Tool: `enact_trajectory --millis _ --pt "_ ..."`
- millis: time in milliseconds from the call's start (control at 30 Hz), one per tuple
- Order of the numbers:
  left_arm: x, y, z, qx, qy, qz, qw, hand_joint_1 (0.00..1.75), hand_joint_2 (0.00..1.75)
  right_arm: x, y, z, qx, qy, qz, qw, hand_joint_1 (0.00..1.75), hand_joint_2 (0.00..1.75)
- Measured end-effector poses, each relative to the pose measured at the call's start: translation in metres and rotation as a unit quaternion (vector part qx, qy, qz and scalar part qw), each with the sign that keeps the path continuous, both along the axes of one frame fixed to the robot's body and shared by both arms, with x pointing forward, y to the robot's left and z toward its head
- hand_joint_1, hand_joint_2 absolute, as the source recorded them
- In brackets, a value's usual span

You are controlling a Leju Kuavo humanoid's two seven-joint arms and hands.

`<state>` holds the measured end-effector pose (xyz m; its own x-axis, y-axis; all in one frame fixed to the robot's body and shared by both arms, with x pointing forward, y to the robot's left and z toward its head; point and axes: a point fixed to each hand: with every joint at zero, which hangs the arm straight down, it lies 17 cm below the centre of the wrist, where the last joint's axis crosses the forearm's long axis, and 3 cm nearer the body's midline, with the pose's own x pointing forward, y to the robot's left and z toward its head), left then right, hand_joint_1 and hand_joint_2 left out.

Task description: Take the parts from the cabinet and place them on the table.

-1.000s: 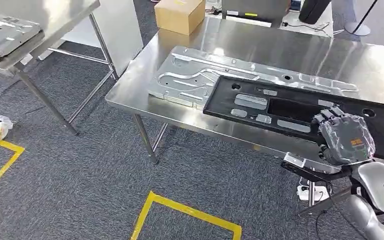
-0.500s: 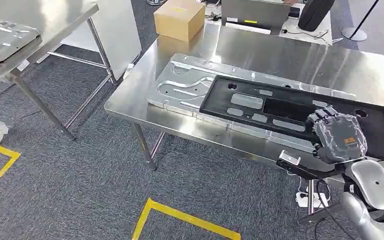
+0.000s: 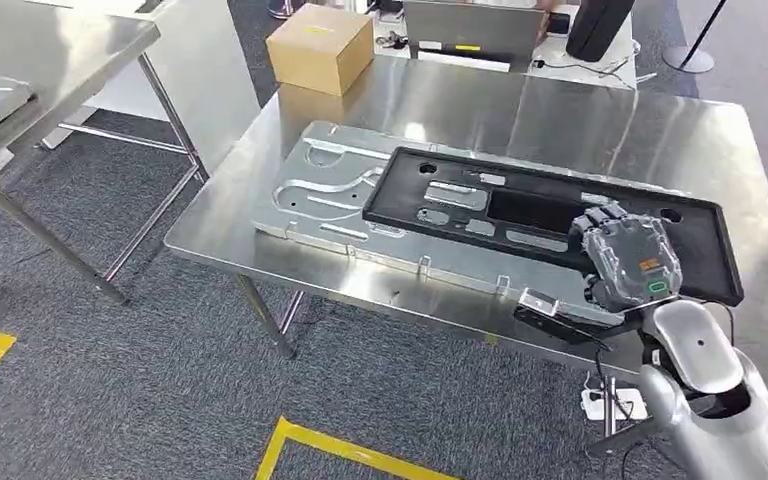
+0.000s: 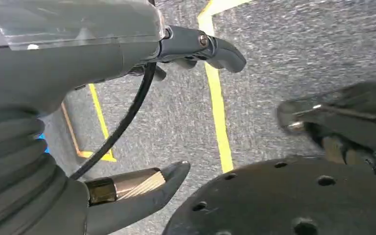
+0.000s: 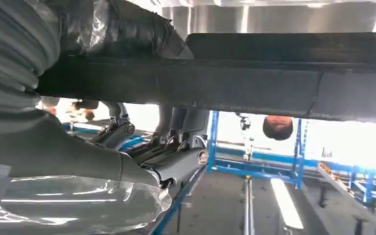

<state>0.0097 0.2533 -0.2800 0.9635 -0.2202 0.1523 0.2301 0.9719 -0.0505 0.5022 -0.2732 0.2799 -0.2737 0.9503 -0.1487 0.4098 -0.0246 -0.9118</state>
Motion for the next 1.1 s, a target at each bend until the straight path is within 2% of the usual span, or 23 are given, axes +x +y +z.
enact_trajectory --millis 300,467,1100 --pt "0.000 0.000 0.000 0.001 0.000 -0.003 1.000 0.00 1.75 0.006 0.025 0.004 0.004 -0.002 0.017 1.000 1.75 1.75" --pt "-0.002 -0.001 0.000 0.000 0.001 -0.005 1.000 0.00 1.75 0.005 0.034 -0.011 0.002 0.013 0.024 1.000 1.75 1.75" --pt "-0.006 -0.001 0.000 -0.002 0.005 -0.002 1.000 0.00 1.75 0.006 0.036 -0.024 0.010 0.033 0.021 0.999 1.75 1.75"
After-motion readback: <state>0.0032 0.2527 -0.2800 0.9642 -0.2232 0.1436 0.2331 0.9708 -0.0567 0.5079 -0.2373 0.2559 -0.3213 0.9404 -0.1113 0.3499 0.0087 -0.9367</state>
